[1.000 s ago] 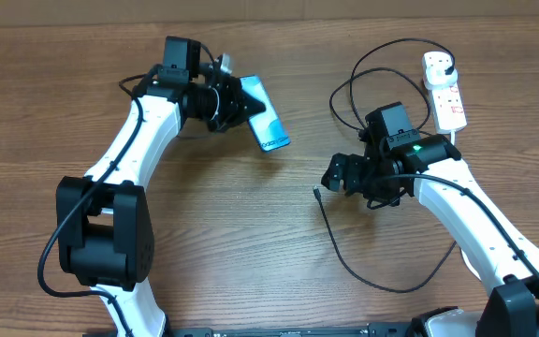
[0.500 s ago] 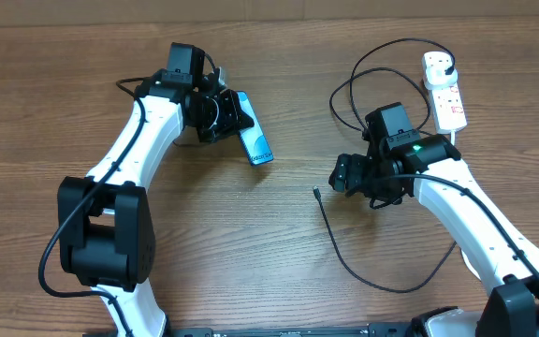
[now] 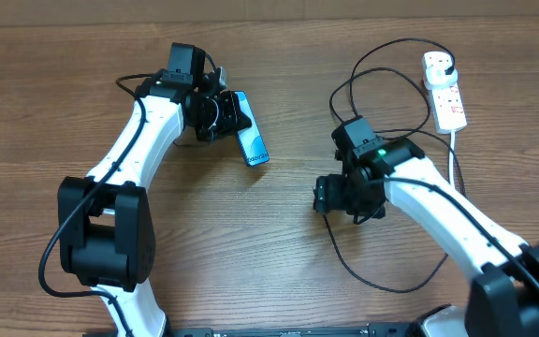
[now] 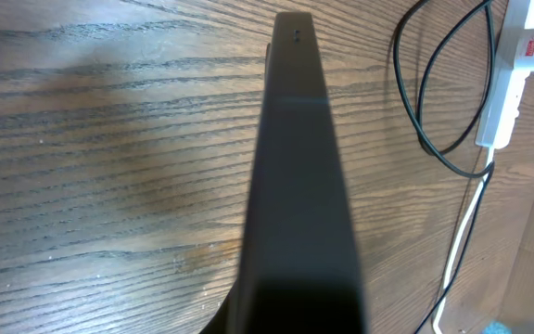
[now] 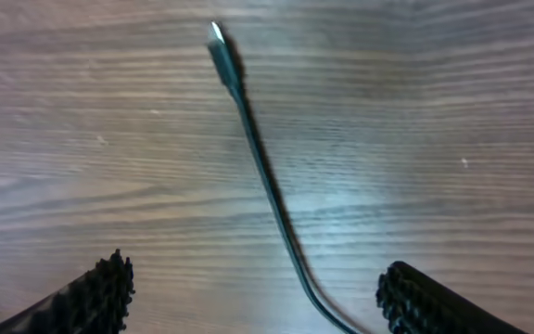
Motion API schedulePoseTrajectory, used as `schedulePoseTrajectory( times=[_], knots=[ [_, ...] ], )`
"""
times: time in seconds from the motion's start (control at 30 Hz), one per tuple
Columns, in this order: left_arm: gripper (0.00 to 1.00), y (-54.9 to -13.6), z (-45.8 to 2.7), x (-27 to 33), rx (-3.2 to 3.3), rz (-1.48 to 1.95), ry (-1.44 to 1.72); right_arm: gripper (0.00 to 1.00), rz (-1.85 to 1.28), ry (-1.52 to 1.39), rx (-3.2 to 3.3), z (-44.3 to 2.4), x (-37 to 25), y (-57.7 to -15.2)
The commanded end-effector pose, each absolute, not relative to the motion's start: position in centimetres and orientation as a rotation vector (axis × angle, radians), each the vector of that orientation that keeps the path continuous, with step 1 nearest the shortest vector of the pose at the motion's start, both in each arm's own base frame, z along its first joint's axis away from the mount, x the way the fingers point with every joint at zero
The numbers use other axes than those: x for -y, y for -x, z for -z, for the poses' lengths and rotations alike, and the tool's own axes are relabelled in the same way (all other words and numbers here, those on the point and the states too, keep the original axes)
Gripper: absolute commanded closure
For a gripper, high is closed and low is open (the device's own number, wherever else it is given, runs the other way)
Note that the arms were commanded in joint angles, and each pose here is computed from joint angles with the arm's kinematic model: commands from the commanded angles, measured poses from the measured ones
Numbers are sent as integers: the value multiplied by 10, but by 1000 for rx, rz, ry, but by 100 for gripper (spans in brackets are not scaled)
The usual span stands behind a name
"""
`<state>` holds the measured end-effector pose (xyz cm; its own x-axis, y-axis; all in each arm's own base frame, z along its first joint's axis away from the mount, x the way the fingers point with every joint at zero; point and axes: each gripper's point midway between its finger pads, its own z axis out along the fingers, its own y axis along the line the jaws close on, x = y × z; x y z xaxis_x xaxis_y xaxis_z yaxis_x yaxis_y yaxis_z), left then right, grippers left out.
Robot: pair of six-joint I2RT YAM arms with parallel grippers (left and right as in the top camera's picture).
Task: Plug charger to phone and switch on socket
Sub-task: 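Lower the right gripper toward the USB-C plug on the table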
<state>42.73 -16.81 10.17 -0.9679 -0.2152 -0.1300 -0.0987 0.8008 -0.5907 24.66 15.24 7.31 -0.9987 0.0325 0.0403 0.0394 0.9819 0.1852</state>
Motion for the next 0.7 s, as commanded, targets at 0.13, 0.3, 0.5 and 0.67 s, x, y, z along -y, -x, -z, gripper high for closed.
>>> schedulePoseTrajectory(
  times=[0.13,0.3,0.5,0.67],
  knots=[
    [96,-427,-107,174,-2783,913,197,17,273,30,3097,-97,-164,-274],
    [96,-427,-108,174,-2782,914,197,22,91,-88,3056,-76,-164,-273],
    [96,-427,-108,174,-2783,918,197,16,-117,-116,2956,-46,-151,-262],
    [96,-427,-108,174,-2782,918,197,16,-108,-117,2968,-41,-154,-267]
  ],
)
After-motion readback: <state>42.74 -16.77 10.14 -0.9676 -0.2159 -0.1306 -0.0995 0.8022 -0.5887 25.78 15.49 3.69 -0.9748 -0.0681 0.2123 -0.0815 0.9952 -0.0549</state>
